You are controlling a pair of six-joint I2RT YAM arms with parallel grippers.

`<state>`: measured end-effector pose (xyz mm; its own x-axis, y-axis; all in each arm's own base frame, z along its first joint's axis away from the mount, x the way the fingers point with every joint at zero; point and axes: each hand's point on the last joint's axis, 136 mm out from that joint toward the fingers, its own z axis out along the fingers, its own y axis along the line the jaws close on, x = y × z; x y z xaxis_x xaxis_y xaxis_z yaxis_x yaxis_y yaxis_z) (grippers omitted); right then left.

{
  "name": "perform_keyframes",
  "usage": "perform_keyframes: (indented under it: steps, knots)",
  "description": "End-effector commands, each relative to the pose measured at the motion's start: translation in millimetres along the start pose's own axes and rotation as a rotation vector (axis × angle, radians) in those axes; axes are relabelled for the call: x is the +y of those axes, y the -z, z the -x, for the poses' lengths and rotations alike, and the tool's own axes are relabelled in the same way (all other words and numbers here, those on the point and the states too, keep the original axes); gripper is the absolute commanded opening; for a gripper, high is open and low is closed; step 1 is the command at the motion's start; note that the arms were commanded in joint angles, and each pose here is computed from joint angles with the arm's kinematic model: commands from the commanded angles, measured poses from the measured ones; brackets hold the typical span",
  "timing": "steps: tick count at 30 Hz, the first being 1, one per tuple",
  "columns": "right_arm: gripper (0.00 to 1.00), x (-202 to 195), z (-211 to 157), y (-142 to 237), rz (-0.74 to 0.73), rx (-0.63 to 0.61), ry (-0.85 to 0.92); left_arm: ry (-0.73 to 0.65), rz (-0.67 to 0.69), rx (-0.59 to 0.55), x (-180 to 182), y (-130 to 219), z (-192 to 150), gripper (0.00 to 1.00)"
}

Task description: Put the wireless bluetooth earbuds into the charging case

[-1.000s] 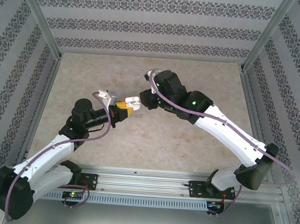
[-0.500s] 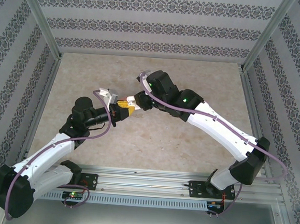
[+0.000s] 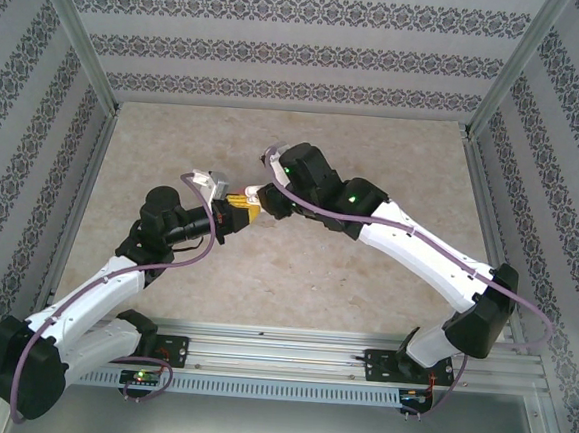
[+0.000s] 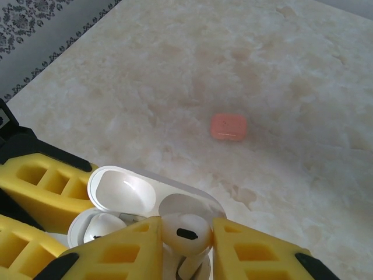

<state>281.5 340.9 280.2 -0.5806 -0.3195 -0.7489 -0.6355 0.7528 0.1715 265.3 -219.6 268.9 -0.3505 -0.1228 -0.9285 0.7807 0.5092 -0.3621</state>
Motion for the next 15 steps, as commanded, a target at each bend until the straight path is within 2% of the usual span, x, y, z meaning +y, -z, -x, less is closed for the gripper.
perform_keyframes:
  steps: [1, 15]
  knots:
    - [0.25, 2, -11, 5, -0.001, 0.012, 0.028, -0.063, -0.050, -0.092, -19, 1, 36, 0.00]
    - [0.30, 20, -24, 3, 0.089, 0.058, -0.082, -0.062, -0.049, -0.107, -18, -2, 43, 0.00]
